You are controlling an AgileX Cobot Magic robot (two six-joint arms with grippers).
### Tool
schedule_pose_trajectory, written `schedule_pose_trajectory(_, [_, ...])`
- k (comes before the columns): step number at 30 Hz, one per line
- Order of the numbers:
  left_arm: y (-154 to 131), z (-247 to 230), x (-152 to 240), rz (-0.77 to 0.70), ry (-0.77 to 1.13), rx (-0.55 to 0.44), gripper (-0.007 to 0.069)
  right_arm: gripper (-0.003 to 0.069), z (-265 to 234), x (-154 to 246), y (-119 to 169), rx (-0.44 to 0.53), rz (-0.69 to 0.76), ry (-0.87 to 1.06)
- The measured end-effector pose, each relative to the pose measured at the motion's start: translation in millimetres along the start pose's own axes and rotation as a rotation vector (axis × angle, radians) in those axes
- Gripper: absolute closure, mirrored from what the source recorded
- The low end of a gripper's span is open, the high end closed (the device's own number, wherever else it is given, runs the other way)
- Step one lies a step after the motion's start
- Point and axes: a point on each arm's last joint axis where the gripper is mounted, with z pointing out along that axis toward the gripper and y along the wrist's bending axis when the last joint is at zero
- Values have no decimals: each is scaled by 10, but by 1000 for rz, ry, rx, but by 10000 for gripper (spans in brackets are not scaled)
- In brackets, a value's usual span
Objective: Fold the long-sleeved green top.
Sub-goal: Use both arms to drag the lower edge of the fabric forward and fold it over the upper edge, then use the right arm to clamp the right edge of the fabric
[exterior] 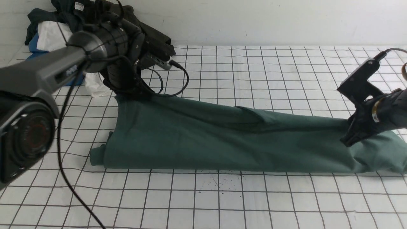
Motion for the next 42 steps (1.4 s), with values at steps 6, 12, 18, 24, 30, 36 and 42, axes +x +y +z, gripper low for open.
schedule_pose_trajectory(6, [101, -201, -83, -25, 44, 1, 267, 443, -486, -224, -88, 10, 213, -91])
schedule_pose_trajectory(12, [63, -748, -81, -40, -47, 226, 286, 650, -736, -488, 472, -253, 193, -99])
schedule_pose_trajectory(18, [-264, -860, 163, 30, 7, 443, 384, 672, -265, -495, 987, -531, 89, -1])
schedule_pose_trajectory(24, [-668, -641, 618, 109, 193, 532, 495, 673, 186, -831, 1085, -593, 152, -47])
schedule_pose_trajectory(30, [-744, -584, 878, 102, 204, 530, 559, 673, 585, -1200, 1005, -510, 175, -112])
schedule_pose_trajectory(36, [-732, -634, 987, 89, 170, 520, 561, 673, 682, -1542, 517, -379, 467, -150])
schedule_pose_trajectory(42, [-667, -781, 936, 68, 62, 499, 561, 673, 328, -1720, -2, -363, 593, -83])
